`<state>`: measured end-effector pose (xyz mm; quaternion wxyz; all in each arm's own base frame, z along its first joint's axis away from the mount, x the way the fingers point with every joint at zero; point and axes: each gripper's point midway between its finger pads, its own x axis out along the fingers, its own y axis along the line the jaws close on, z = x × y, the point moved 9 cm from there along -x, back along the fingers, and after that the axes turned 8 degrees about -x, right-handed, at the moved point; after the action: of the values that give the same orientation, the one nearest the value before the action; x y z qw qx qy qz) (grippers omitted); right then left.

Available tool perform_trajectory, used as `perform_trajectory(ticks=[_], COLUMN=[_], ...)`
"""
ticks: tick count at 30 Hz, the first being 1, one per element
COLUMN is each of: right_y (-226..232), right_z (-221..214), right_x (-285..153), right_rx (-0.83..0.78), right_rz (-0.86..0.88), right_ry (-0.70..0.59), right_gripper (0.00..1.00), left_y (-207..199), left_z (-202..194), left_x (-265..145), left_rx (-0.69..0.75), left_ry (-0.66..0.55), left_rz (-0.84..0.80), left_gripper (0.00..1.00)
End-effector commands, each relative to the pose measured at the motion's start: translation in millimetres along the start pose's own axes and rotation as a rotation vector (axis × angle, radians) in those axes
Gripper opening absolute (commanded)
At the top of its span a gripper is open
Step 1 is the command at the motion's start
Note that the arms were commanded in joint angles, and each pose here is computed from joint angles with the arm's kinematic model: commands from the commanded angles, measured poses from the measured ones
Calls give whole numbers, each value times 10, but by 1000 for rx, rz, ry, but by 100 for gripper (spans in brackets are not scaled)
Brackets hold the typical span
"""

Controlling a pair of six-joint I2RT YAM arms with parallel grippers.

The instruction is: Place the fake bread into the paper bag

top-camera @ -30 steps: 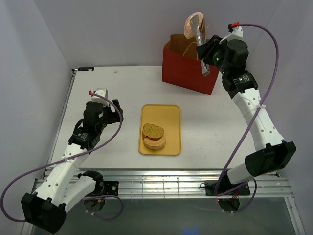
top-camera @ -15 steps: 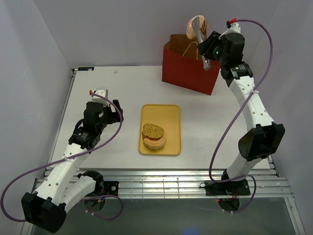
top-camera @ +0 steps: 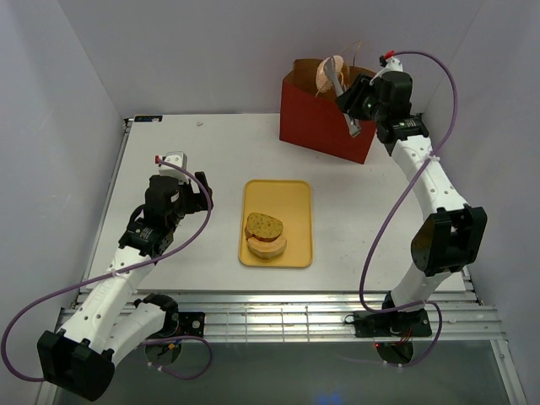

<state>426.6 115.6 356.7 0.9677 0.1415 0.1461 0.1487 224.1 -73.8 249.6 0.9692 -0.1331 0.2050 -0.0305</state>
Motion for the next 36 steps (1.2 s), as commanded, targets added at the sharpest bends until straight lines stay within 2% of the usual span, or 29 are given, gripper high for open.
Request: perform_trajectory(ticks=[1,6,22,27,36], right_y=[-9,-39,62,148,240], right_z=[274,235,461,521,278], right_x=[-205,-254,-520,-751,-1271], right_rx=[-33,-30,-33,-44,-81], right_rz=[10,20,64,99,181], right_ry=[-119,-111,-164,-192,-225], right_gripper=[52,62,61,61,60], left_y=[-43,-47,-44,-44,-21], left_z=[86,85,92,90,91], left_x=[-36,-36,-47,-43,-49], left_rx=[-5,-4,-5,-5,-1], left_ry=[-31,-28,-34,-33,-41], left_rz=[-21,-25,-24,-24,-4], left_gripper=[98,98,98,98,98])
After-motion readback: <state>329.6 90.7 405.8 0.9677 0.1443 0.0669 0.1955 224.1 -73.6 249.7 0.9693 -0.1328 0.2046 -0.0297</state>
